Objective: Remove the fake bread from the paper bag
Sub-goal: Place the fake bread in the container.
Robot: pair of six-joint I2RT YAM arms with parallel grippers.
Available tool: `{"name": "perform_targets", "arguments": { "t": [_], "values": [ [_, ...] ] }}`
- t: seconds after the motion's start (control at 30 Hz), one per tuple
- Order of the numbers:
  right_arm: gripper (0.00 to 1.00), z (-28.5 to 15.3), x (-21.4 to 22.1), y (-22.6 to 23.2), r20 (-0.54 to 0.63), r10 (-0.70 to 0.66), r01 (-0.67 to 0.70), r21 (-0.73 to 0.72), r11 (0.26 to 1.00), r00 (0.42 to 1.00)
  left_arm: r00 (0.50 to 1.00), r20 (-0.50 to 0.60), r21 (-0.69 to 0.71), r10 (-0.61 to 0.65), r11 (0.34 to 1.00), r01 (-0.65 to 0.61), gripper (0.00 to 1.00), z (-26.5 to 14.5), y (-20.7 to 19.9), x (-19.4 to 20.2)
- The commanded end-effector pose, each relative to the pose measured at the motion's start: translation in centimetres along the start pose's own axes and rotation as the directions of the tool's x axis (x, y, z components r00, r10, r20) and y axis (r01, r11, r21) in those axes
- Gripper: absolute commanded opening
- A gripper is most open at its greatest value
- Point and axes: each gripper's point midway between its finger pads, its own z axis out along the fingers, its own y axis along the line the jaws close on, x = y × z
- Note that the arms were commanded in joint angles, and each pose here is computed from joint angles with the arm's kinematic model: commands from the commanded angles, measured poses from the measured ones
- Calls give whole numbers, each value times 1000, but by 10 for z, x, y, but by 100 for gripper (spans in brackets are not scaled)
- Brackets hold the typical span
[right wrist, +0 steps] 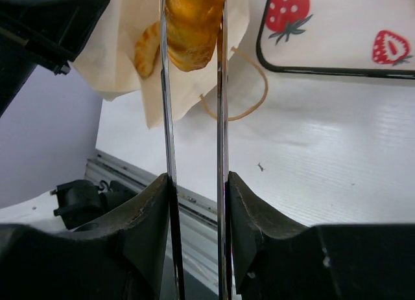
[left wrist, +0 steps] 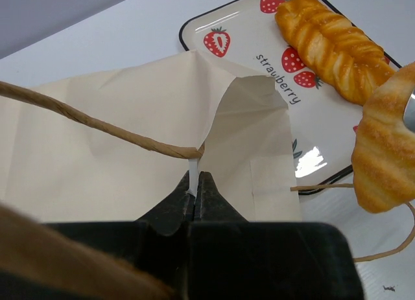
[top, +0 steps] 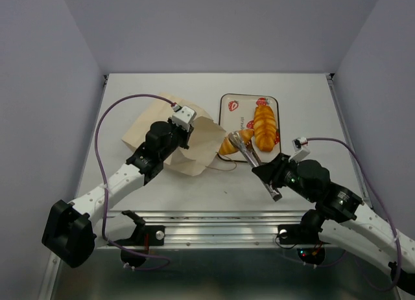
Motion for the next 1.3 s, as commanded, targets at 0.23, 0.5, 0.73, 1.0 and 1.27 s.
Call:
{"name": "perform_targets", "arguments": {
  "t": [0.23, 0.5, 0.73, 1.0, 1.27],
  "values": [
    [12, 8, -72, 4, 221, -129, 84, 202, 976, 967, 989, 145, -31, -14, 999, 18, 0, -14, 7, -50],
    [12, 33, -112, 17, 294, -209, 132, 261, 956, 933, 987, 158, -73, -7, 997, 19, 0, -23, 15, -48],
    [12, 94, -143, 1, 262, -112, 78, 138, 987, 958, 988, 155, -87, -6, 996, 20, 0, -25, 17, -47],
    [14, 149, -146, 0, 155, -119, 116, 32, 993, 981, 989, 150, -95, 0, 995, 14, 0, -26, 19, -45],
    [17, 159, -150, -36, 34, -131, 132, -38, 991, 991, 988, 155, -87, 16, 996, -2, 0, -30, 17, -44]
  ]
}}
